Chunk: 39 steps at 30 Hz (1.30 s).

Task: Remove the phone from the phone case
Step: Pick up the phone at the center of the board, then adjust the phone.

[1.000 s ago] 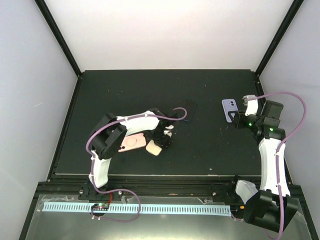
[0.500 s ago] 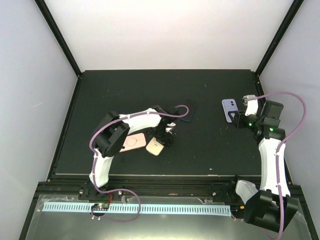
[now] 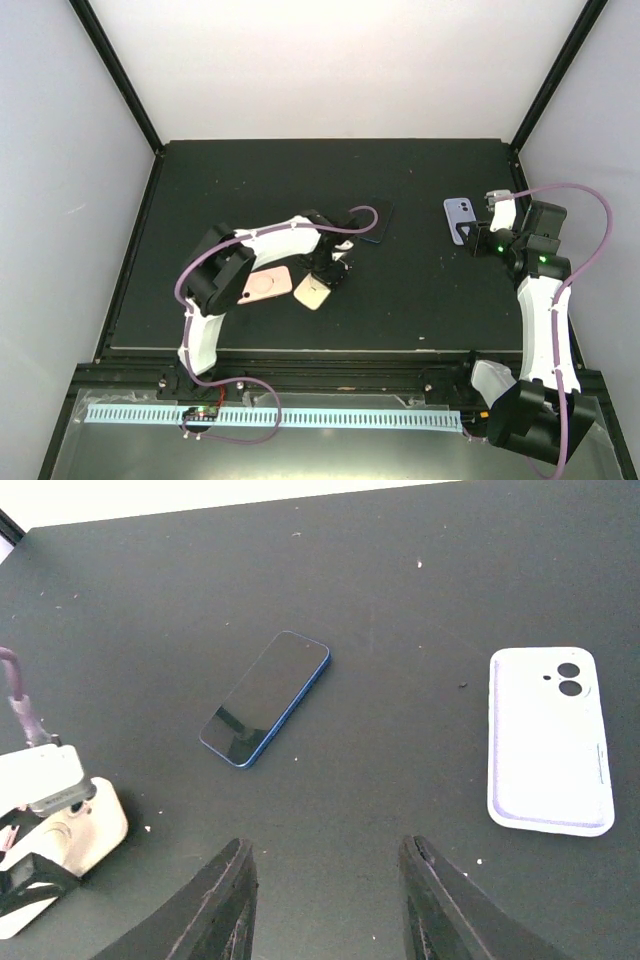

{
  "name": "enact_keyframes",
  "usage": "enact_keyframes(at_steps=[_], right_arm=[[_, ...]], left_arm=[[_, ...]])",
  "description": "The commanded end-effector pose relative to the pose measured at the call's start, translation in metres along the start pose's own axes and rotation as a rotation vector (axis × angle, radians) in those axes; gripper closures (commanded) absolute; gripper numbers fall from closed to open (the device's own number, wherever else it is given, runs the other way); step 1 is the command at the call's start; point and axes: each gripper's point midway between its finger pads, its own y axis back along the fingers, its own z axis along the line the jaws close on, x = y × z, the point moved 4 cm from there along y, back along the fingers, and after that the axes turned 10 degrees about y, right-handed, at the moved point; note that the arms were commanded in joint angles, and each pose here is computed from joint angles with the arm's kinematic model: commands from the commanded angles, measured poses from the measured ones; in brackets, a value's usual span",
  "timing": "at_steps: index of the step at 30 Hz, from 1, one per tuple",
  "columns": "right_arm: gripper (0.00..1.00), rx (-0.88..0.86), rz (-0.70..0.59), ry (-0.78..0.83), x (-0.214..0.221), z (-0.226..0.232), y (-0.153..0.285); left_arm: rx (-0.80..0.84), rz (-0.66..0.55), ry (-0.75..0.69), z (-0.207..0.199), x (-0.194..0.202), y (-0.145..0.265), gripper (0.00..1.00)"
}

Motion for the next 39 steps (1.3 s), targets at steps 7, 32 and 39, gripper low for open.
enact_keyframes(at_steps=[7, 32, 39], right_arm=[[0.6, -0.085, -0.031, 0.038, -0.004, 0.012, 0.002], [0.0, -1.01, -0.061, 0.384, -0.04, 0.219, 0.028], [0.0, -1.112, -0.046, 0.402, -0.041, 0.248, 0.026]], left_arm=[[0.351, -0.459, 0.005, -0.025, 0.009, 0.137, 0.45], [1.153, -1.299, 0.006, -0.018, 0.088, 0.302, 0.51], [1.229, -1.349, -0.013, -0.016, 0.099, 0.311, 0.51]])
